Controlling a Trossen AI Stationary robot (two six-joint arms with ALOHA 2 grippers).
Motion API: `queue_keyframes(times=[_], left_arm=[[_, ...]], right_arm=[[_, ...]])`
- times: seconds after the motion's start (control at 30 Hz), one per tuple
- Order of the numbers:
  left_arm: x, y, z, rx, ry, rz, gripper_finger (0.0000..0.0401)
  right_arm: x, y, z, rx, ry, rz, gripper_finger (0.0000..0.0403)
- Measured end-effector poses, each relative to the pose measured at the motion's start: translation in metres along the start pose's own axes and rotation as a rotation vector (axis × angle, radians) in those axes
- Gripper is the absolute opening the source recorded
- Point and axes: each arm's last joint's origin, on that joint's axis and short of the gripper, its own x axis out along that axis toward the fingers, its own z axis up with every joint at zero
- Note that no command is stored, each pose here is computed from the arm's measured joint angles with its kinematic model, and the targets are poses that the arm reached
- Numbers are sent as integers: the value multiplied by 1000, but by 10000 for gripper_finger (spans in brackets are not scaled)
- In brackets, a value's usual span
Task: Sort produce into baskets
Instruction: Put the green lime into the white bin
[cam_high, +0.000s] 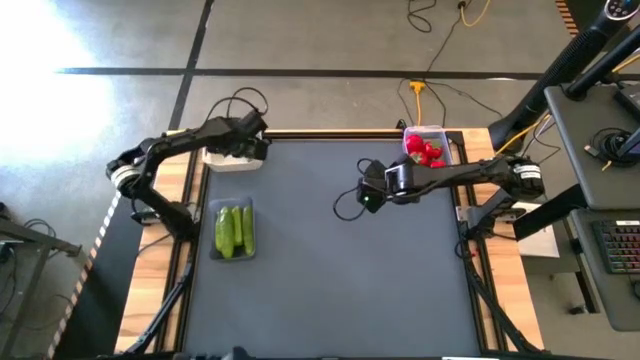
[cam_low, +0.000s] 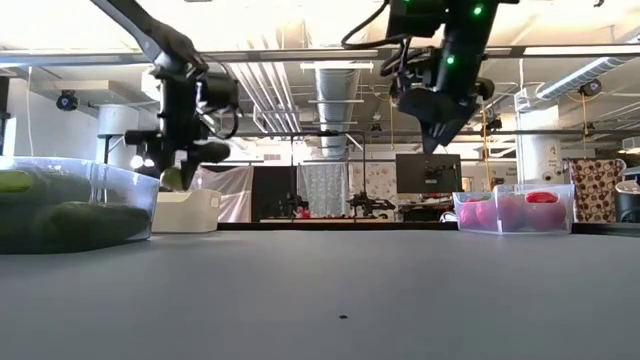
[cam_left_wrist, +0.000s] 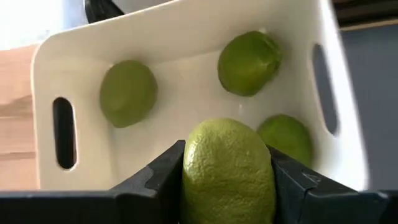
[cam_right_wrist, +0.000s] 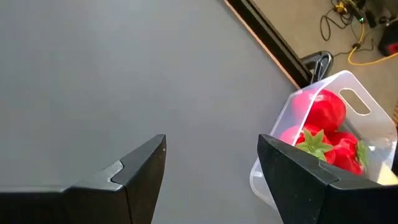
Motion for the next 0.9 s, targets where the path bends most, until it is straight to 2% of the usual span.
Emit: queue_keyframes(times=[0.23,0.43,0.67,0.77,0.9], left_arm=[[32,2,8,-1,87,-9,150],[60,13,16,-36,231,-87,150],[69,29,22,-79,268,-94,153],[69,32,23,-53,265,-95,166],[66,33,23,-10,260,-102,208]], right_arm=[[2,-8,13,64,-20,4,247],[-3,-8,18,83,-44,21,254],[-4,-8,19,83,-46,22,250],[-4,-8,19,83,-42,25,249],[-4,-7,19,90,-31,45,254]])
